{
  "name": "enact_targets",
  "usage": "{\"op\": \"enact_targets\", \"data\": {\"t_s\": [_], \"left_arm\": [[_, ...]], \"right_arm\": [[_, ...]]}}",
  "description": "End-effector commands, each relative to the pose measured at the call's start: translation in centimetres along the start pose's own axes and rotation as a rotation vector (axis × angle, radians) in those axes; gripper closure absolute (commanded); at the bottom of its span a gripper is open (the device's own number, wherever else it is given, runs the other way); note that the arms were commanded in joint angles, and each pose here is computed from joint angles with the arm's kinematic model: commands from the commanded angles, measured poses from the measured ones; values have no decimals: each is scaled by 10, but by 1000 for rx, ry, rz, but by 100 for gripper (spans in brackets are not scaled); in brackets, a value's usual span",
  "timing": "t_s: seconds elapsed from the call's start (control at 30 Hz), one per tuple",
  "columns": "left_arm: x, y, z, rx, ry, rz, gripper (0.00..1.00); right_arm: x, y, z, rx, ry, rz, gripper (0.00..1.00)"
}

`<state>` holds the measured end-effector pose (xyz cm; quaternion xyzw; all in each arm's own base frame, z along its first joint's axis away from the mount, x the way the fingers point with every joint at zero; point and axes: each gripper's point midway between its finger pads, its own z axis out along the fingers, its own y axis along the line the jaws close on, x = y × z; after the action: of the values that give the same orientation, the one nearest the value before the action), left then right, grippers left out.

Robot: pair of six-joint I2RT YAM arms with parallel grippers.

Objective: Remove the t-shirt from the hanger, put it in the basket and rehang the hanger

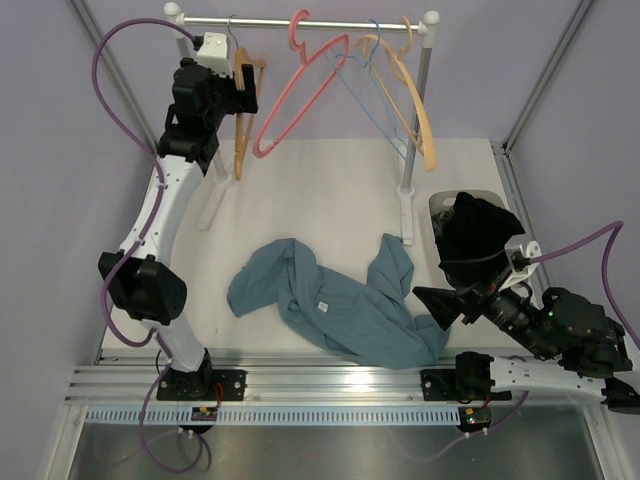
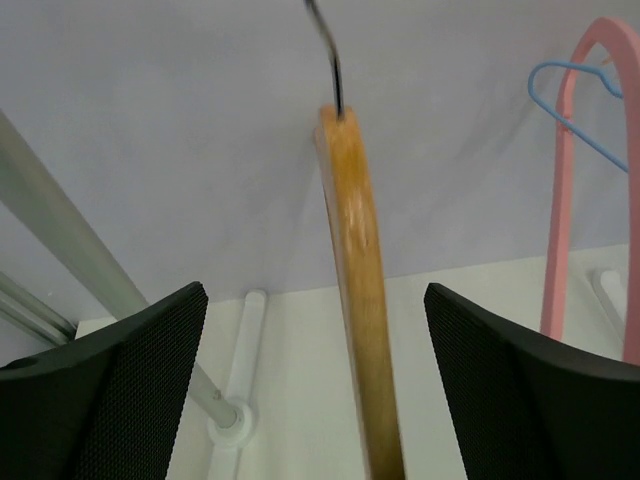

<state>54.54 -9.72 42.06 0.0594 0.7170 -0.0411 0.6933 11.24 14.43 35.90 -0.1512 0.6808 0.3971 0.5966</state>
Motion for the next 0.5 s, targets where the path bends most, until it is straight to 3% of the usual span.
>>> {"op": "enact_targets", "data": {"t_s": [0.0,0.13,0.27,0.33,0.4,0.47], "left_arm": [[-56,7,-38,-14,-148,-19,4],[-91,9,-102,-17,-239,-99,1],[-81,3,-158,13,-219,-237,1],[-85,-3,-194,55,-226,-281,1],[-50,-14,-209,99,-125,-324,1],[-45,-21,-246,140,-150,-362,1]], "right_arm": [[-4,2,2,-4,-5,-25,1],[-3,-26,13,202,-8,-81,1],[18,-21,50,358,124,-209,0],[25,-7,65,369,165,-179,0],[32,12,85,341,203,-182,1],[48,22,103,339,256,-179,1]]}}
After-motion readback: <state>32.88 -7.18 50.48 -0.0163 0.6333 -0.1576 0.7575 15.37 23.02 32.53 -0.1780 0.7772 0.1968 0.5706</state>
